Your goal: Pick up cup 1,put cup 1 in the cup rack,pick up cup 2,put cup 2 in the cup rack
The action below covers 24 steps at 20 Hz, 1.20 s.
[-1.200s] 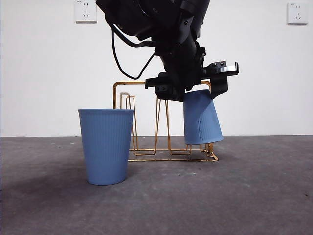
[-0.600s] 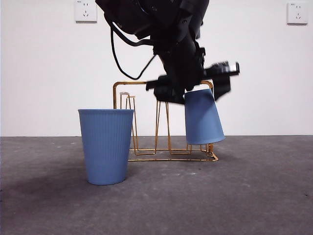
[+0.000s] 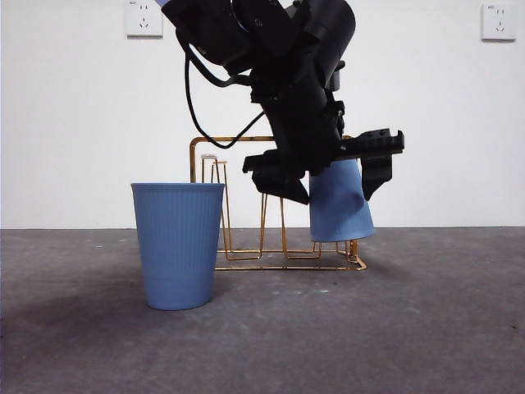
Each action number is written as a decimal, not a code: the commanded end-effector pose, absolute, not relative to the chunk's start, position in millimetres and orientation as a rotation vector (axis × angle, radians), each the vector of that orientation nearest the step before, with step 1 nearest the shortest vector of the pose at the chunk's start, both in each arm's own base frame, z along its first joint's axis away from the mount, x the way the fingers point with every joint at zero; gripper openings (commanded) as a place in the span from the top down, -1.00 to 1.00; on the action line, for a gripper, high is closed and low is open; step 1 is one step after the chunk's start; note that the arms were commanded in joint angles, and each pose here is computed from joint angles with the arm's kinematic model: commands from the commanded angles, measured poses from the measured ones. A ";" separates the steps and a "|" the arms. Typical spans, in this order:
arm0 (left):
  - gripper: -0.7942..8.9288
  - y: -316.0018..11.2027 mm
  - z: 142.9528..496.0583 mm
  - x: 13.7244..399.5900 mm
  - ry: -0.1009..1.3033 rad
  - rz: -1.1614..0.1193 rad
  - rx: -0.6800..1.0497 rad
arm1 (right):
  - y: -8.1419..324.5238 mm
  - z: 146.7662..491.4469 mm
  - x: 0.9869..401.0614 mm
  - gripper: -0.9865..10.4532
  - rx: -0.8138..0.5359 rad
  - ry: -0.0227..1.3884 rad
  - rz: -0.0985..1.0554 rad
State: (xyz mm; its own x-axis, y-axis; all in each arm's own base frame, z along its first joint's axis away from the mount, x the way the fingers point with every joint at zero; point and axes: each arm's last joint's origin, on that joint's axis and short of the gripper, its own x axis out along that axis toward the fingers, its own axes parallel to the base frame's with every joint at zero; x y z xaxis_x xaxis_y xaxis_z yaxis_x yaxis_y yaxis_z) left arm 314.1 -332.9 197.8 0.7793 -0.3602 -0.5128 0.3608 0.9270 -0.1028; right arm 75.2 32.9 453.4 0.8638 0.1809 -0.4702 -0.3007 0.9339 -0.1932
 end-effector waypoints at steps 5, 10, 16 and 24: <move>-0.02 -331.7 181.9 309.8 0.669 -0.427 0.004 | 33.1 453.0 75.5 0.50 -0.269 0.459 0.258; -0.02 -333.4 178.9 304.7 0.730 -0.462 -0.009 | 33.2 453.0 75.6 0.50 -0.269 0.460 0.258; -0.02 -334.5 175.4 297.1 0.837 -0.528 -0.038 | 33.3 452.9 75.9 0.50 -0.269 0.460 0.258; 0.00 -344.1 194.2 277.9 0.893 -0.692 -0.102 | 33.5 452.8 76.2 0.50 -0.267 0.463 0.256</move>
State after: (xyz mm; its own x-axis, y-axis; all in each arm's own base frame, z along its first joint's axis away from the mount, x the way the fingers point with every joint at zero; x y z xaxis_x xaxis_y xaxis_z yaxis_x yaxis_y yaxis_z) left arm 283.4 -343.4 186.7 0.4355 -0.5698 -0.6970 0.5020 0.7964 -0.3374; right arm 75.3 33.0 453.3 0.8637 0.1808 -0.4705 -0.3013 0.9335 -0.1943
